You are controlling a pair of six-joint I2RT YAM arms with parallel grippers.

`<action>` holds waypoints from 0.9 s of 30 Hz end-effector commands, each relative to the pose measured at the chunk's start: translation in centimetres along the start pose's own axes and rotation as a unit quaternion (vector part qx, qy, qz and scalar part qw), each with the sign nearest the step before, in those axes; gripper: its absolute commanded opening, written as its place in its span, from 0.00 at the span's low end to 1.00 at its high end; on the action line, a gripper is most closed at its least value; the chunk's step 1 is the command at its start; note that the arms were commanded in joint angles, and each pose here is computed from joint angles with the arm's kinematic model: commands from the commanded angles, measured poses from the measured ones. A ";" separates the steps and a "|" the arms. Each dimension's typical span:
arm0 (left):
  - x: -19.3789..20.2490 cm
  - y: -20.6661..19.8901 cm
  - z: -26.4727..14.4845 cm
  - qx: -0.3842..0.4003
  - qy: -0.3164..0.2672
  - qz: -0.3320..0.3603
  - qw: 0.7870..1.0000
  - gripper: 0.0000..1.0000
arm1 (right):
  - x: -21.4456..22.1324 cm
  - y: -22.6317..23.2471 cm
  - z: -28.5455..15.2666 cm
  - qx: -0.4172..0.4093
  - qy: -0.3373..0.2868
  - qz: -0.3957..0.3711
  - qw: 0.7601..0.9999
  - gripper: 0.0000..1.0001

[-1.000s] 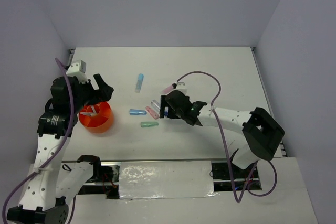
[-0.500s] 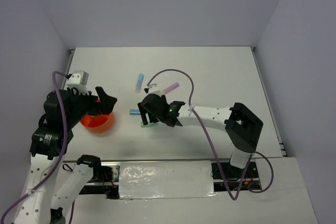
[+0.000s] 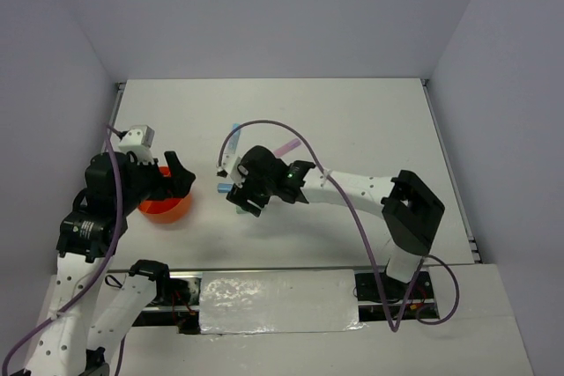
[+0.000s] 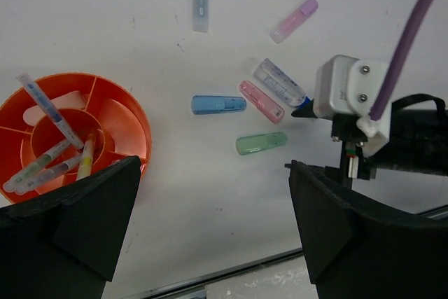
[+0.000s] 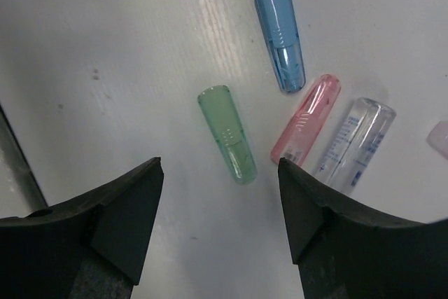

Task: Sort the stationery into containers
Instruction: Pick up the stationery from the center of the board.

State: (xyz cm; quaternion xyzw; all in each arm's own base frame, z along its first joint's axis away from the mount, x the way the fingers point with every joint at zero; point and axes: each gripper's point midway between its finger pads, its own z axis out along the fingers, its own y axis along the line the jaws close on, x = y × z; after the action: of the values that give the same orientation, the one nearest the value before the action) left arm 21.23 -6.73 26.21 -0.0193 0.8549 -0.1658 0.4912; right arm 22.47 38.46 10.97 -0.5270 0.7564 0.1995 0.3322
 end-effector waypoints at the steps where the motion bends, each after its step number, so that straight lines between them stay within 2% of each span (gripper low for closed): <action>1: -0.2 0.1 -0.1 -0.005 0.001 0.007 1.000 0.99 | -0.3 -1.2 0.9 -0.018 0.018 -0.070 0.997 0.73; 6: -0.4 -0.1 -0.6 0.002 -0.011 0.012 1.000 0.99 | 0.1 -1.6 2.6 -0.040 0.029 -0.083 0.995 0.72; 19: -0.5 -0.8 -1.1 0.020 -0.015 0.018 1.000 0.99 | 5.7 -1.2 6.4 -0.064 0.107 -0.079 0.989 0.68; 21: -0.5 -0.8 -1.1 0.021 -0.015 0.018 1.000 0.99 | 6.1 -1.0 6.8 -0.068 0.115 -0.076 0.988 0.61; 22: -0.6 -0.8 -1.2 0.019 -0.017 0.018 1.000 0.99 | 6.4 -0.8 6.9 -0.073 0.118 -0.075 0.988 0.52; 27: -1.0 -0.8 -1.7 0.018 -0.026 0.016 0.999 0.99 | 7.4 0.4 7.1 -0.082 0.116 -0.068 0.988 0.30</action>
State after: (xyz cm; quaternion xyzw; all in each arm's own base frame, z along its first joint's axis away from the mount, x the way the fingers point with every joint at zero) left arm 20.42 -6.77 26.22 -0.0115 0.8546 -0.1680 0.4911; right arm 23.79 38.39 1.78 -0.6188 0.7334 0.1670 0.2265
